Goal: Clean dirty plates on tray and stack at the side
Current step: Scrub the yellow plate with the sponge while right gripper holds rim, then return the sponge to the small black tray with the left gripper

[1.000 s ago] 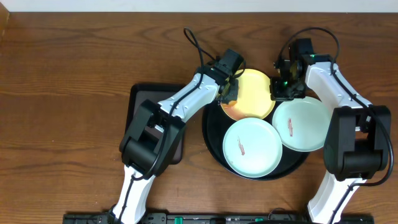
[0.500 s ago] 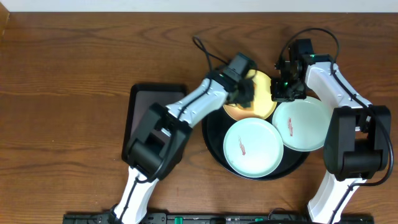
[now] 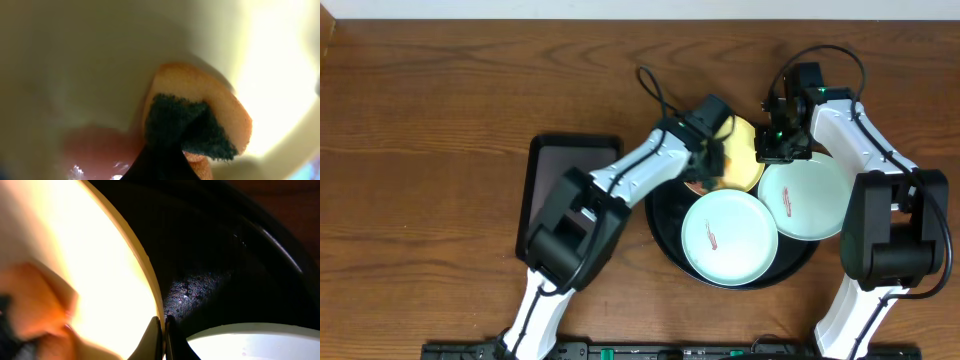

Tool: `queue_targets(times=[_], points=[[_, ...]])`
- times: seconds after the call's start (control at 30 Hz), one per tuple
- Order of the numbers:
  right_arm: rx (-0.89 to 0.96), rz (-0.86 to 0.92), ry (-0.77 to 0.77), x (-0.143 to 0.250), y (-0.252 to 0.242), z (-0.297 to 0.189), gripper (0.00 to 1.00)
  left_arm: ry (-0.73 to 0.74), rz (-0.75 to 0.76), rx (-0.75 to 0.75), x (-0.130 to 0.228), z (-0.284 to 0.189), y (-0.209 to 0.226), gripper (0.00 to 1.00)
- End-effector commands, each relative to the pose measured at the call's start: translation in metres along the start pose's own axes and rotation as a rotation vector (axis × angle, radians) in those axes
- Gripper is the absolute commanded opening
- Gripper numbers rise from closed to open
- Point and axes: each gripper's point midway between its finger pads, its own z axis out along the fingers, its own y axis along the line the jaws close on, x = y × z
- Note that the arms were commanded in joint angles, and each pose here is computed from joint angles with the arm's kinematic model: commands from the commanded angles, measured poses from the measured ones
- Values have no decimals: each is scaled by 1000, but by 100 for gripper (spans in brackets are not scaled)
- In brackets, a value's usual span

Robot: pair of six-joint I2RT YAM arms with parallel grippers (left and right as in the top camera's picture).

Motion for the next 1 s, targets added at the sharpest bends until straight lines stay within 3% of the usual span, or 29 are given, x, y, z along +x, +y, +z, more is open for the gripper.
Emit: queue_targets(times=[0.0, 0.13, 0.37, 0.47, 0.63, 0.8, 0.97], points=[[-5, -3, -22, -3, 5, -9, 1, -111, 43, -250, -33, -3, 70, 8], [-5, -3, -22, -3, 5, -9, 1, -179, 137, -353, -51, -11, 88, 8], [-5, -2, -19, -2, 5, -9, 1, -280, 189, -306, -76, -26, 68, 7], [-5, -2, -19, -2, 5, -9, 1, -358, 189, -265, -91, -51, 53, 8], [-5, -1, -16, -1, 5, -9, 1, -475, 185, -204, -99, -134, 29, 7], [-4, -1, -10, 0, 5, -9, 1, -435, 148, -247, -79, -184, 53, 8], [-4, 0, -7, 1, 5, -9, 1, -251, 54, -373, -39, -202, 114, 7]])
